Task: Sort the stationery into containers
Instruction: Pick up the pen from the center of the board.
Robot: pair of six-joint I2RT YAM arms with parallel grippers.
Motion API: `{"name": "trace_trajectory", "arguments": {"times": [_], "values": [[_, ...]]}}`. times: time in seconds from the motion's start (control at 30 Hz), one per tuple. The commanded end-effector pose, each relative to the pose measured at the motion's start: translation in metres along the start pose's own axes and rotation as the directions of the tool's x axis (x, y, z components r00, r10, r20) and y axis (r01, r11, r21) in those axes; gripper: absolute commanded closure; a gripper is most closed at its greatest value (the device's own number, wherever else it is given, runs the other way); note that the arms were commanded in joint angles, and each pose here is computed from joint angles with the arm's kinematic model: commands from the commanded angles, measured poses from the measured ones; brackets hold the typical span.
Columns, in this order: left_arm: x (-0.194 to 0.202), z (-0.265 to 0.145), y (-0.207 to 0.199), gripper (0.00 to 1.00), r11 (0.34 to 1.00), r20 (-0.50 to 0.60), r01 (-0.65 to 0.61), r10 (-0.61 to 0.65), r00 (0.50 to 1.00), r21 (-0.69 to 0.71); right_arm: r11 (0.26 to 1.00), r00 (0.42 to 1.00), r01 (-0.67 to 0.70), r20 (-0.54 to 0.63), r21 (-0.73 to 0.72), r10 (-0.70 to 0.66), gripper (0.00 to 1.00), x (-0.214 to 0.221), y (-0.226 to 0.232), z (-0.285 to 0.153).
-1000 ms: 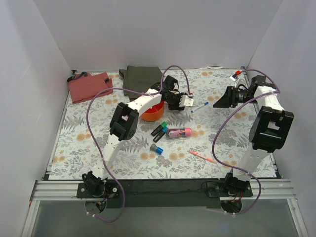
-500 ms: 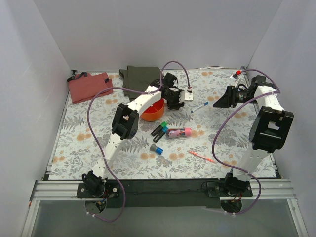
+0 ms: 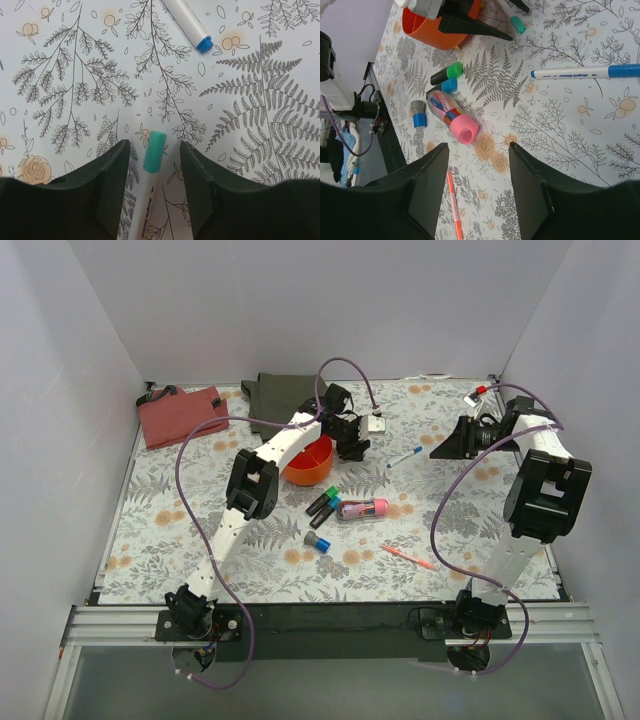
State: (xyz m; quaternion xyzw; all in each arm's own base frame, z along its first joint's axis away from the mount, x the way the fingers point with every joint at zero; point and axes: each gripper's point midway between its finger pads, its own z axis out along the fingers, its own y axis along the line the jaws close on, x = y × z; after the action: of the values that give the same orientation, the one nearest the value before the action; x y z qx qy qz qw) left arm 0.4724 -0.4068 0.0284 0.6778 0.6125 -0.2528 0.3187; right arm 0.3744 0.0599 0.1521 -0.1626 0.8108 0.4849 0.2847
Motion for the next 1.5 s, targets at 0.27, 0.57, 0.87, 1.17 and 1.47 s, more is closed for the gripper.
{"name": "trace_trajectory", "arguments": {"times": [0.27,0.57,0.87,1.17,1.47], "values": [[0.057,0.029,-0.048,0.68,0.968,-0.102,0.207,-0.194,0.976,0.141,0.999,0.999,-0.033,0.034,-0.043,0.035,0.42,-0.016,0.003,-0.002],[0.059,0.030,-0.047,0.87,0.975,-0.100,0.182,-0.170,0.980,0.128,0.999,0.999,-0.026,0.041,-0.038,0.027,0.46,-0.022,0.003,-0.004],[-0.005,0.008,-0.006,1.00,0.999,0.035,0.037,-0.036,0.999,-0.025,0.998,0.996,0.061,0.063,0.006,-0.062,0.47,-0.037,0.026,-0.019],[-0.093,-0.027,0.040,1.00,0.965,0.264,-0.045,0.115,0.958,-0.258,0.993,0.990,0.111,0.081,0.025,-0.113,0.47,-0.026,0.053,-0.030],[-0.210,-0.091,0.081,1.00,0.871,0.550,-0.043,0.348,0.759,-0.490,0.980,0.980,0.174,0.077,0.099,-0.182,0.48,-0.010,0.083,-0.043]]}}
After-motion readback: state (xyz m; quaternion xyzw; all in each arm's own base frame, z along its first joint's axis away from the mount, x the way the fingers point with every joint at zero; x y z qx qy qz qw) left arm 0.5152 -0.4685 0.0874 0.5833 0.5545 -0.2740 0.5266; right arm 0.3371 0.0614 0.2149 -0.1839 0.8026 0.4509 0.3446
